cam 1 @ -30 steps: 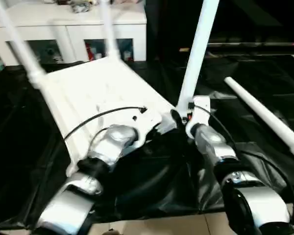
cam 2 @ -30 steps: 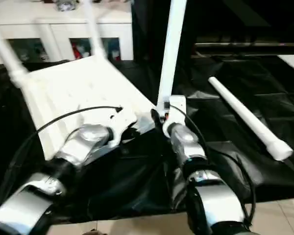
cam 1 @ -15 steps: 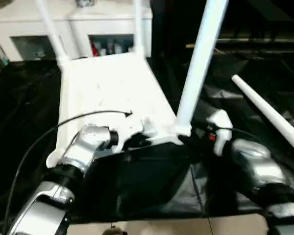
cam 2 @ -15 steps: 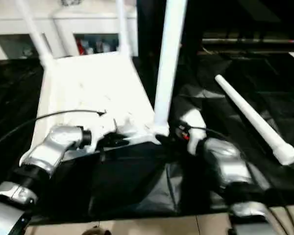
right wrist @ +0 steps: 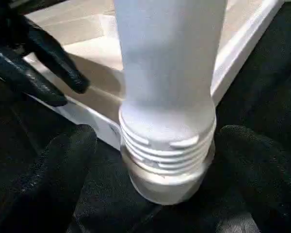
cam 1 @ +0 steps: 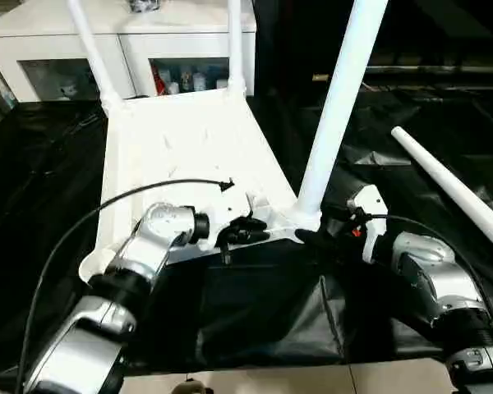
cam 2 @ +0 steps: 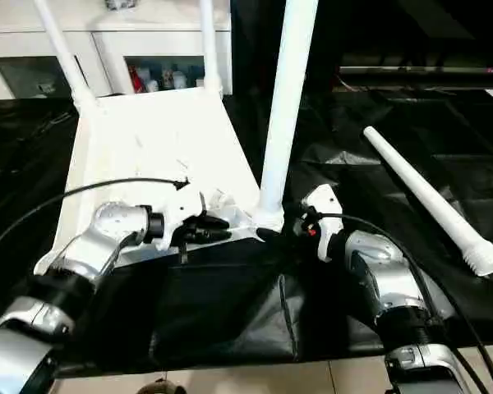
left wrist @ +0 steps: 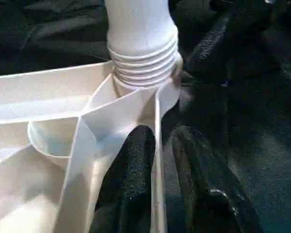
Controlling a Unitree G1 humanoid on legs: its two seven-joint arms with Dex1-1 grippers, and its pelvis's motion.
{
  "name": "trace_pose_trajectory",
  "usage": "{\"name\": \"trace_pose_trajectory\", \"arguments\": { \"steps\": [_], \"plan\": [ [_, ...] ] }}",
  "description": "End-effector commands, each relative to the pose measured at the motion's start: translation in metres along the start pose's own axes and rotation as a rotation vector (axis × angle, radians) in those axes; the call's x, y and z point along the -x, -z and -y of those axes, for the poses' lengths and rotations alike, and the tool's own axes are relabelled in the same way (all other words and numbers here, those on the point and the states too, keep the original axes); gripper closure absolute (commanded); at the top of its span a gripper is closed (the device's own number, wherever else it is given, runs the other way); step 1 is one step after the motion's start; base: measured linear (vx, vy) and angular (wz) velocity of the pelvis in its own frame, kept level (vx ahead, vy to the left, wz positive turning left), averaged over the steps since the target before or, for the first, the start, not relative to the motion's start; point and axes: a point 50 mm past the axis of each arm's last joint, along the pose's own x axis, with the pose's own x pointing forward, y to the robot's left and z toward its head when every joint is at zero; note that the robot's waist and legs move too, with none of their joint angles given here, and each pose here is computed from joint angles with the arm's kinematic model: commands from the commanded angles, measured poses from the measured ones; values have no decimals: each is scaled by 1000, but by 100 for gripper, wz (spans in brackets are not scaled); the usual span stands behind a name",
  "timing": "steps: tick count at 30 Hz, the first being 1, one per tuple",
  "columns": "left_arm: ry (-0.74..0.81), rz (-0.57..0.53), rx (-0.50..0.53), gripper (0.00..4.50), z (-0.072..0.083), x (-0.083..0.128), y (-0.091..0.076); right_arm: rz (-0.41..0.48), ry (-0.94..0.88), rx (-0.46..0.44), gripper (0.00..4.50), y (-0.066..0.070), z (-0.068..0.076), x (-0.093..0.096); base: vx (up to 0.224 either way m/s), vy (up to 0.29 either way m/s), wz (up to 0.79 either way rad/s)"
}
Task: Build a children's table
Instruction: Rotate leg to tighten
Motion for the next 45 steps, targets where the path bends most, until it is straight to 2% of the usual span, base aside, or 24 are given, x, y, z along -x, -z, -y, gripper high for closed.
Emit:
{"name": "trace_pose_trajectory", "arguments": {
  "steps": [1,6,18,19,32,39,41,43,45],
  "plan": [
    [-9,-11,-15,326,-2,-1,-1,2,-7,9,0,-3,0,3,0,0,0],
    [-10,-44,-33,326,-2,-5,3,2,-7,7,0,-3,-2,3,0,0,0],
    [-15,-61,9,326,-3,-10,11,-3,-6,8,0,-3,-4,3,0,0,0],
    [-17,-57,12,354,-3,-10,10,-4,-12,10,0,-3,-5,3,0,0,0],
    [16,-104,10,449,-1,-5,21,-2,-19,12,0,-4,-5,-1,0,0,0],
    [58,-132,11,449,3,-4,27,0,-15,15,0,-5,-4,-2,0,0,0],
    [59,-132,21,403,3,-4,27,1,-15,15,0,-5,-4,-2,0,0,0],
    [63,-125,43,391,3,-4,26,0,-16,16,0,-5,-4,-2,0,0,0],
    [44,-133,16,388,1,-3,26,0,-16,16,0,-5,-4,-3,0,0,0]
  ]
}}
